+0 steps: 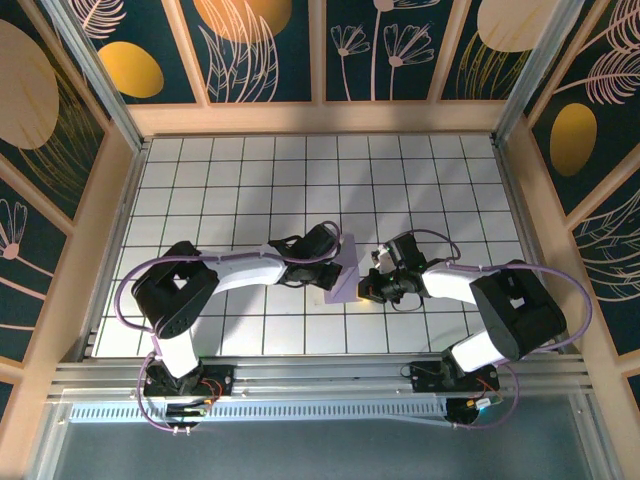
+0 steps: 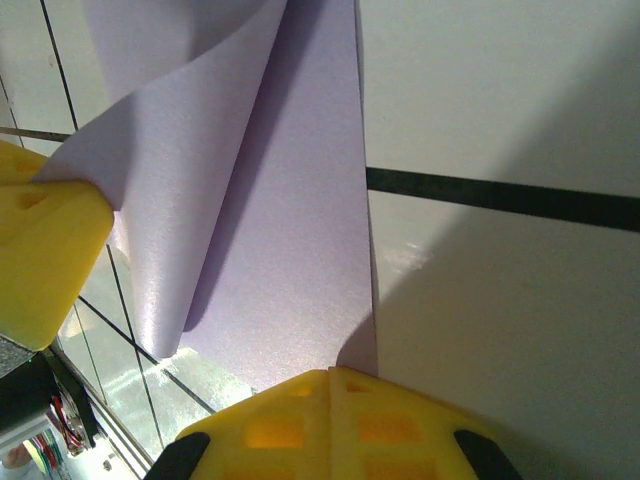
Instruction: Fold a paper plane with a square sheet of paper (fold left side to right side)
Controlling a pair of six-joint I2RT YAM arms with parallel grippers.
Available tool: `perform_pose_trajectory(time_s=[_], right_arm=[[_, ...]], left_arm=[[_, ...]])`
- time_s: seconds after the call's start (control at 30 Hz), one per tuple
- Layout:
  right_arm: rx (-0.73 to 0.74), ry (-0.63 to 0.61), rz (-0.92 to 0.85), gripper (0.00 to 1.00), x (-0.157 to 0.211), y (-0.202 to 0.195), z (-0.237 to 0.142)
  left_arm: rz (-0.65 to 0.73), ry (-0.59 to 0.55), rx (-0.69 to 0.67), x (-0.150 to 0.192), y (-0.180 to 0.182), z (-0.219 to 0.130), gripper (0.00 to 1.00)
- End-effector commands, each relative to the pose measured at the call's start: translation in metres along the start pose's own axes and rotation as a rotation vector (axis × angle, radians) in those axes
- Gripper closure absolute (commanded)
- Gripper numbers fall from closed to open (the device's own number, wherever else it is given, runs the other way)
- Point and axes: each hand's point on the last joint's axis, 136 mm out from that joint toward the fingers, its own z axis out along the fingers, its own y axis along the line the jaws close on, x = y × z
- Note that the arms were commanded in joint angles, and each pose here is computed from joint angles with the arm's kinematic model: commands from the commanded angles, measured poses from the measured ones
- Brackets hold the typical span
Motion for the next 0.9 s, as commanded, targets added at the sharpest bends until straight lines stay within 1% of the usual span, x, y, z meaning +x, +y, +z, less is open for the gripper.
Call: perform_pose_trajectory(time_s=[0.0, 0.87], right_arm=[[0.144, 0.044, 0.043, 1.00, 0.0168, -0.0341, 0.0053], [0.145, 0.042, 0.042, 1.00, 0.0164, -0.0339, 0.0050]], left_arm=[[0.019, 0.023, -0.045, 0.0006, 0.0092, 0.0033, 1.00], [0.030, 0.029, -0.096, -0.0032, 0.0170, 0.0084, 1.00]])
